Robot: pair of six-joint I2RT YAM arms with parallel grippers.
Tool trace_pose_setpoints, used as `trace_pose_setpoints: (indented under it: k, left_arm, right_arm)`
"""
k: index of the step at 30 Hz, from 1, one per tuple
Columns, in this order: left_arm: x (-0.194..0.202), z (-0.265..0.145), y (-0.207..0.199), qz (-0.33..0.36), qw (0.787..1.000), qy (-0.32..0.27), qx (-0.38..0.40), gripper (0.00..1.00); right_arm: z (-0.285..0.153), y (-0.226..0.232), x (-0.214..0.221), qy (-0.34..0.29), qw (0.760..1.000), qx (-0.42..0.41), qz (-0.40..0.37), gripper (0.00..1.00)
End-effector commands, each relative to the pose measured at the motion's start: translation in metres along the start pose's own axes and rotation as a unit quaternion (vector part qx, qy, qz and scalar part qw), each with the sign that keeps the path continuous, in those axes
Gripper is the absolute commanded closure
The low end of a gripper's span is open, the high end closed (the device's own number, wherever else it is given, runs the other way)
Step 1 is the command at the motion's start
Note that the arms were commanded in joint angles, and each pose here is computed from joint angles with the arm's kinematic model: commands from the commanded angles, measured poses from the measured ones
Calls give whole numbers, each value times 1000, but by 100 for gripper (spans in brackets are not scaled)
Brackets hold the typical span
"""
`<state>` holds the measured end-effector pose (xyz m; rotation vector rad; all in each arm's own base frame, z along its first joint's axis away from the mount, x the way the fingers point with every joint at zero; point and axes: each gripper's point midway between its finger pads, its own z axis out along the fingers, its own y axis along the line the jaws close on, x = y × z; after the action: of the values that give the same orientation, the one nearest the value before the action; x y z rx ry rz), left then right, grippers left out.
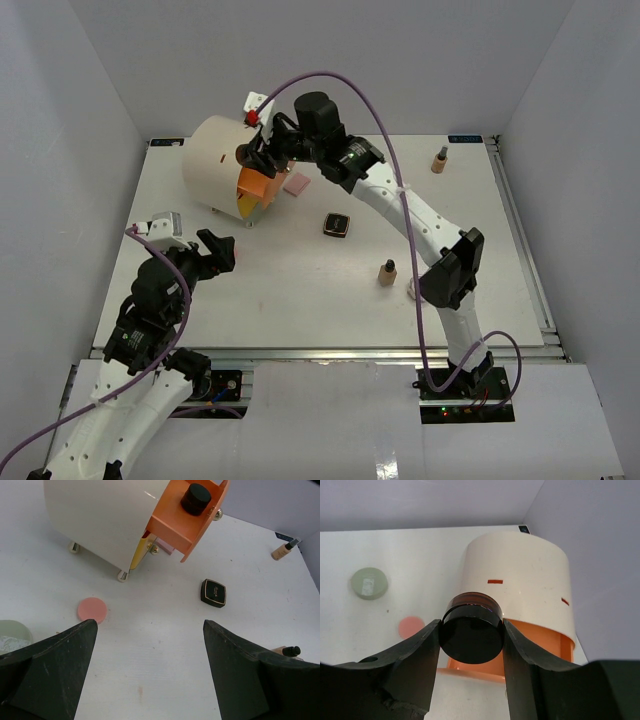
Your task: Organize the makeup
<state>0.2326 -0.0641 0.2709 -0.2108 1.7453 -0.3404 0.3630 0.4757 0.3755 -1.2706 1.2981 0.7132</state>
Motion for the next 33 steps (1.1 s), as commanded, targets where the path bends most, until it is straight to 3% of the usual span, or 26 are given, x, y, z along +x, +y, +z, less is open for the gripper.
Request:
trace_pose_setpoints:
  k: [1,13,21,28,33]
  left_arm:
    - [-1,3,3,-3,1000,-4,-9,2]
    - [1,5,2,-1,1000,-3,-8,2]
    - [0,4,2,-1,1000,-4,-6,2]
    - [-2,3,1,-3,1000,-7,-3,2]
    - [-1,3,-1,0,1000,-6,3,2]
  right_arm:
    - [13,-37,-16,-31,995,95,-21,88]
    - [25,-46,39,34,990,126,-50,77]
    - [24,-43,53,52,989,123,-59,62]
    - [19,-42,44,45,990,122,-58,18]
    - [14,-40,36,38,991,121,-52,13]
